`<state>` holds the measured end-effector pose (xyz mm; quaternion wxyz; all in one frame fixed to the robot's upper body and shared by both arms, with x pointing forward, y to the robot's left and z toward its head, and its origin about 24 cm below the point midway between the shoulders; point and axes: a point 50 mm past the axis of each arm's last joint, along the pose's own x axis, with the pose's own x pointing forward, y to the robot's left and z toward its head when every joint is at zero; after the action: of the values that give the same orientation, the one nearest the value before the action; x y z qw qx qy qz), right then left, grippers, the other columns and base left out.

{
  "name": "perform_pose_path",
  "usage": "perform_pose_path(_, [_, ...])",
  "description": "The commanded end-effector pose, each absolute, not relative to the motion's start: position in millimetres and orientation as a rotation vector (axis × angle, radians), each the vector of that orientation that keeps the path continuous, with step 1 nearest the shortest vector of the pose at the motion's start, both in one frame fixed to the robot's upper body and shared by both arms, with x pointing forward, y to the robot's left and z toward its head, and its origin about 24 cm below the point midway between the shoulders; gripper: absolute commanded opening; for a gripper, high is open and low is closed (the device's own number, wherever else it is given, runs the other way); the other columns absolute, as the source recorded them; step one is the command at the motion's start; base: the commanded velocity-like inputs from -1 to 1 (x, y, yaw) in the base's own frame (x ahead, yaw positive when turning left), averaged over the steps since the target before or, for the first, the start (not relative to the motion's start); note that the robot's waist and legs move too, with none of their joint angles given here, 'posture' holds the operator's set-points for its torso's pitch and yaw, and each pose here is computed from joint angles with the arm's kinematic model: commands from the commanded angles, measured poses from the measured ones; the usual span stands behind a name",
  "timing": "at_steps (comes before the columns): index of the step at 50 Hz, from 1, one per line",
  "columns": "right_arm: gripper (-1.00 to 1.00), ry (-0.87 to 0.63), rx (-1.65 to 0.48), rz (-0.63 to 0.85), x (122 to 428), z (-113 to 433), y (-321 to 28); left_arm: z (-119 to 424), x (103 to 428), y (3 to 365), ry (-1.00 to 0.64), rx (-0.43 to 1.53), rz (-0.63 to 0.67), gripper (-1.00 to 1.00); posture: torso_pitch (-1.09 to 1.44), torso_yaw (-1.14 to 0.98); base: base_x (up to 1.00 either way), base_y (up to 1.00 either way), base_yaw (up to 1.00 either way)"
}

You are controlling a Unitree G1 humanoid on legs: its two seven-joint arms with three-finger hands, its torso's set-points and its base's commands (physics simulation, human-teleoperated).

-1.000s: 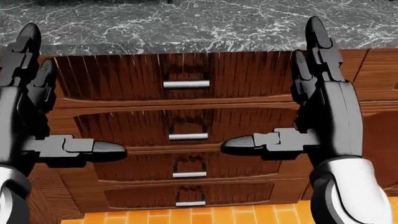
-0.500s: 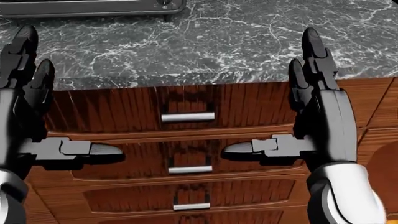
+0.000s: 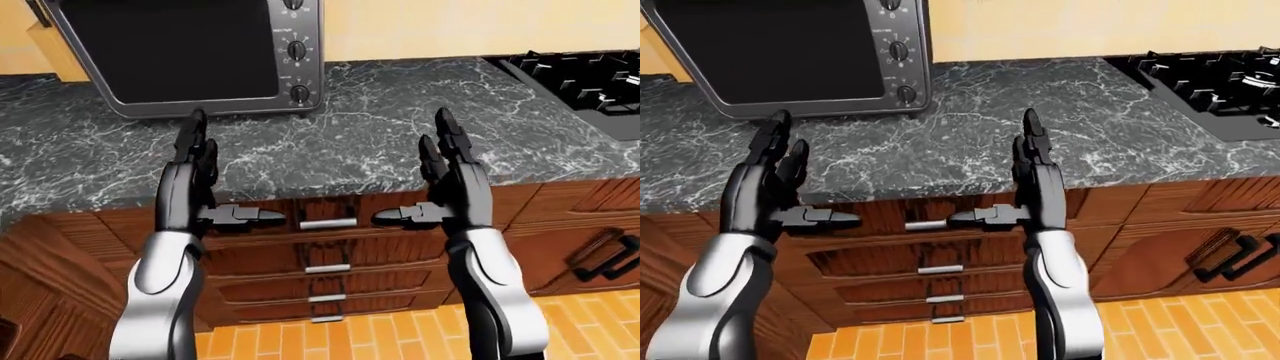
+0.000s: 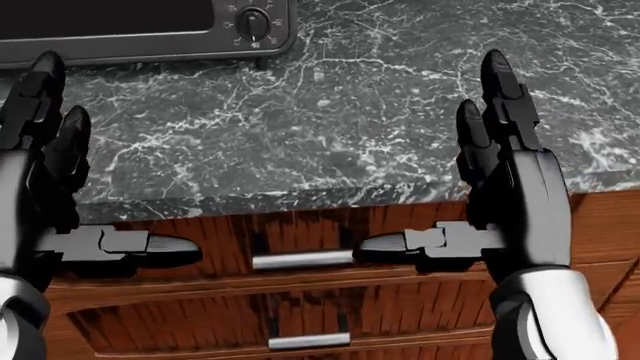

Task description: Open the toaster oven door.

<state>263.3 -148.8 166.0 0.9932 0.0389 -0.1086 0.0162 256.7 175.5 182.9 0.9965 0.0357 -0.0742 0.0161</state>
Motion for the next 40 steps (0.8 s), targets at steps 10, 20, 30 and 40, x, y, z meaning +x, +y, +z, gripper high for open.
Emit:
perform_pose_path(10, [1.00, -0.318, 0.119, 0.032, 257, 185, -149, 200, 251, 172, -0.256, 0.076, 0.018, 1.00, 0.00, 0.00, 0.00, 0.00, 0.45])
perform_pose_path(20, [1.00, -0.313, 0.108, 0.029, 259, 180, -150, 200, 251, 172, -0.257, 0.075, 0.018, 1.00, 0.00, 0.00, 0.00, 0.00, 0.49])
perform_pose_path(30, [1.00, -0.288, 0.062, 0.022, 261, 174, -152, 198, 251, 173, -0.254, 0.076, 0.019, 1.00, 0.00, 0.00, 0.00, 0.00, 0.05])
perform_pose_path(40, [1.00, -0.289, 0.064, 0.024, 258, 177, -151, 198, 250, 173, -0.255, 0.076, 0.019, 1.00, 0.00, 0.00, 0.10, 0.00, 0.00])
